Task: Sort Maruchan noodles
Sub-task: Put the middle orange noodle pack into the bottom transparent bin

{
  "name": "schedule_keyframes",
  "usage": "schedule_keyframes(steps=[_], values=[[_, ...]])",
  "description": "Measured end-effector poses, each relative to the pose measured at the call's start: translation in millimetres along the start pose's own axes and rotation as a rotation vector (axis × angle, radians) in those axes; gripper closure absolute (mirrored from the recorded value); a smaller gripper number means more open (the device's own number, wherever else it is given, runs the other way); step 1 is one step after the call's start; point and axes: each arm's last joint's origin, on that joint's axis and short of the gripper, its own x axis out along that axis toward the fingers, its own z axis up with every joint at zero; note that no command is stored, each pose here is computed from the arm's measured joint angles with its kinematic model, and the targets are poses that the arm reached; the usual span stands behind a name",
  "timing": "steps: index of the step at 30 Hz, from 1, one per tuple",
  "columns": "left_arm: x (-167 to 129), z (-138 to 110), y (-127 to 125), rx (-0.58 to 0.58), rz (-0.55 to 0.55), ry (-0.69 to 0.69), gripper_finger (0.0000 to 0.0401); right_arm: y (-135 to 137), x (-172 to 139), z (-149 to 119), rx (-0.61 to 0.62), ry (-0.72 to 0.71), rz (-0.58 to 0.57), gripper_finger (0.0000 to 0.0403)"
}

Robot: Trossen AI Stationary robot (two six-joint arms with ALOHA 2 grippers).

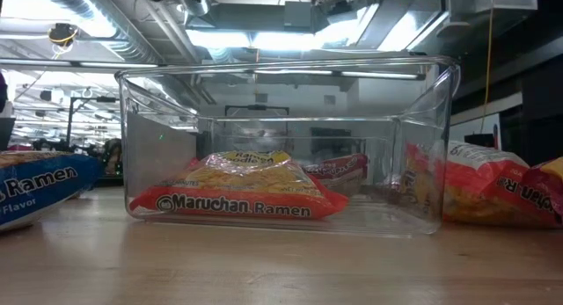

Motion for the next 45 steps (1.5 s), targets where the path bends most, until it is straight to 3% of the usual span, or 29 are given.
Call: schedule_keyframes(steps=[11,20,38,45], values=[[15.9,-1.9,-1.3,-0.017,-0.115,-0.023,0.0112,-2.9,11.5,1.9,-0.035,0.021,0.051,0.0403],[21.1,10.4,0.5,0.024,-0.112,-0.065,0.0112,-4.9,13.3,3.2,-0.066,0.020,0.056,0.0403],[21.8,10.6,-2.3,0.025,-0.122,-0.065,0.0113,-21.3,38.4,8.7,-0.066,0.051,0.093,0.0402],[21.9,9.2,-2.6,0.019,-0.125,-0.052,0.0137,-20.4,38.9,9.6,-0.094,0.040,0.104,0.0402]])
